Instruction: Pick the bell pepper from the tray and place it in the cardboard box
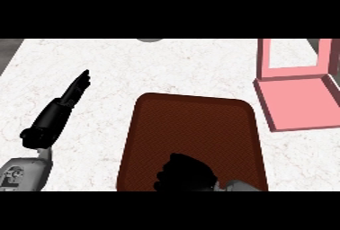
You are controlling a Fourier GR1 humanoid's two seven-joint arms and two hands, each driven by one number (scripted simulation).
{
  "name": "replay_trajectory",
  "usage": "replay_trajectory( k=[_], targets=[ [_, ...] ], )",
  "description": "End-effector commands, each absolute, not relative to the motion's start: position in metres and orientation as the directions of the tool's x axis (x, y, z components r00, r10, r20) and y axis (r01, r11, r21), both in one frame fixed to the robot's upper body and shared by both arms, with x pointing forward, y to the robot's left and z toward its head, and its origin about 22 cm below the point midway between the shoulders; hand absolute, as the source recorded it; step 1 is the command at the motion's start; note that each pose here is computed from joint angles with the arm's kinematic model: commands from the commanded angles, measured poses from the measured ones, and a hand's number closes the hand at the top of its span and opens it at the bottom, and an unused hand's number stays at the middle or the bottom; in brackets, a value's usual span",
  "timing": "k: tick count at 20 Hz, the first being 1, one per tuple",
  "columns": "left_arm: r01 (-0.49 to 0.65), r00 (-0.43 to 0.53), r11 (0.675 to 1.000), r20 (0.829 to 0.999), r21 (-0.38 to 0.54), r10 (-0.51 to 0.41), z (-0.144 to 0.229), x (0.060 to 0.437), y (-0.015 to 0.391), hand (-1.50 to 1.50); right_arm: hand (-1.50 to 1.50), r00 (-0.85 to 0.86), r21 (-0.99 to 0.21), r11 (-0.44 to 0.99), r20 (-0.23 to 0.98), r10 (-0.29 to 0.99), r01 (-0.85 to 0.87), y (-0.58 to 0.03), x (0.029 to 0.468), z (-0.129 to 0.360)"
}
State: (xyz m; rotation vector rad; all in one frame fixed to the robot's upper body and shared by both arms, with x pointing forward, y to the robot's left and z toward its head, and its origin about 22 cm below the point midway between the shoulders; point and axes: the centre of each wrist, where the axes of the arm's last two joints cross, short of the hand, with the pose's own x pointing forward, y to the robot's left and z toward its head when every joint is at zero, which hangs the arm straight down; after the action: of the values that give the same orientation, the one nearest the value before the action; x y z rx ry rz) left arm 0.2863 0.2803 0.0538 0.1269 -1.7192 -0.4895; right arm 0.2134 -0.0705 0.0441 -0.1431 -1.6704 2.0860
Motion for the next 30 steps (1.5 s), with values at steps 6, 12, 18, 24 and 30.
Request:
replay_trajectory(
  k=[6,12,18,24,30],
  targets=[
    [0.155,-0.199,0.907,0.911,0.392,-0.360,0.060,0.282,0.284,0.00,1.50,-0.992,-0.997,0.052,0.070,0.110,-0.065,-0.171,0.170,0.132],
    [0.142,-0.223,0.908,0.907,0.394,-0.358,0.069,0.278,0.302,0.00,1.50,-0.945,-0.959,0.272,0.161,0.285,-0.082,-0.229,0.169,0.166],
    [0.174,-0.216,0.900,0.907,0.400,-0.361,0.053,0.271,0.293,0.00,1.50,-0.798,-0.861,0.502,0.359,0.483,-0.083,-0.277,0.185,0.186],
    [0.207,-0.253,0.892,0.902,0.402,-0.349,0.060,0.272,0.278,0.00,1.50,-0.678,-0.799,0.600,0.460,0.573,-0.035,-0.348,0.225,0.221],
    [0.220,-0.267,0.889,0.902,0.401,-0.340,0.066,0.297,0.274,0.00,1.50,-0.615,-0.887,0.460,0.344,0.709,0.034,-0.387,0.273,0.241]
  ],
)
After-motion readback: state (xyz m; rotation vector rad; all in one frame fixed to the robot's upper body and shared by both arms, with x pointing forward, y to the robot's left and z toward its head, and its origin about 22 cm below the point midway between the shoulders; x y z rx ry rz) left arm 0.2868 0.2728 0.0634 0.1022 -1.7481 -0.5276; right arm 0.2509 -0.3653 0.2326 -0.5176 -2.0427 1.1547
